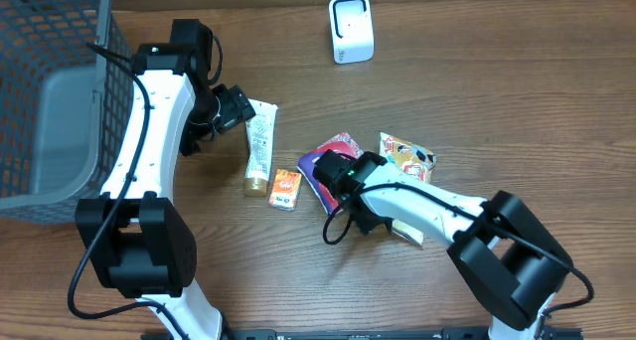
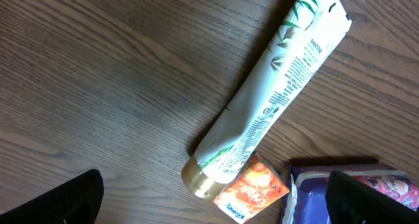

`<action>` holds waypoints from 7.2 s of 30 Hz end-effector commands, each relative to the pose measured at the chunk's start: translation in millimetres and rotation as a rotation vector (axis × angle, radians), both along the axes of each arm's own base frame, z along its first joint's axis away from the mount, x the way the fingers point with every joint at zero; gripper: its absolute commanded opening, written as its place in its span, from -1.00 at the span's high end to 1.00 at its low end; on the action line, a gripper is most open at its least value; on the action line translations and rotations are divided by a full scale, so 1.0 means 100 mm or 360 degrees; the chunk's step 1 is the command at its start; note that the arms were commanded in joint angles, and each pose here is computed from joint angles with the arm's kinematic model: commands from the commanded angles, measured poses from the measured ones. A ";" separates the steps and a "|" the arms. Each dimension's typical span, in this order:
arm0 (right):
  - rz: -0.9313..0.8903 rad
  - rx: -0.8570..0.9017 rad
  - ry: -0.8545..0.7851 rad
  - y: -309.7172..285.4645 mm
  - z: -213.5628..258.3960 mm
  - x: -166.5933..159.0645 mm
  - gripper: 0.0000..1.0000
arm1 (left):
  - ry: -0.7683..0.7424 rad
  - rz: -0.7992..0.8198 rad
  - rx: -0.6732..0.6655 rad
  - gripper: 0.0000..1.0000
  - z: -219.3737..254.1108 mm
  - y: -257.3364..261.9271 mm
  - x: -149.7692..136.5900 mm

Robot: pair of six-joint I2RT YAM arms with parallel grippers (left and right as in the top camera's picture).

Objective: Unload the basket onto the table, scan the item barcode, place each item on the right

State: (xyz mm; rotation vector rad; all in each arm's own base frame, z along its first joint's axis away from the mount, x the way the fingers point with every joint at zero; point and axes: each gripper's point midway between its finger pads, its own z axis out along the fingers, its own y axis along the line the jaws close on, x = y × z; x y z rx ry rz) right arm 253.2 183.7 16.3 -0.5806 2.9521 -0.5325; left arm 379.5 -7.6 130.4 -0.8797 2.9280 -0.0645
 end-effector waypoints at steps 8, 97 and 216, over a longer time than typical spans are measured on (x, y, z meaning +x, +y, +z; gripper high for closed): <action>-0.0272 0.0022 -0.0130 -0.06 0.16 0.28 0.93 | -0.0047 0.0000 -0.0003 -1.00 0.08 -0.03 0.05; -0.0657 0.1409 0.0412 1.13 0.20 0.71 0.93 | -0.0089 -0.0561 -0.0279 0.92 0.12 -1.10 -0.04; -0.1074 0.0742 0.0185 -1.29 0.93 1.19 -1.00 | -0.0233 -0.0841 -0.0408 -0.43 -0.29 -2.20 -0.21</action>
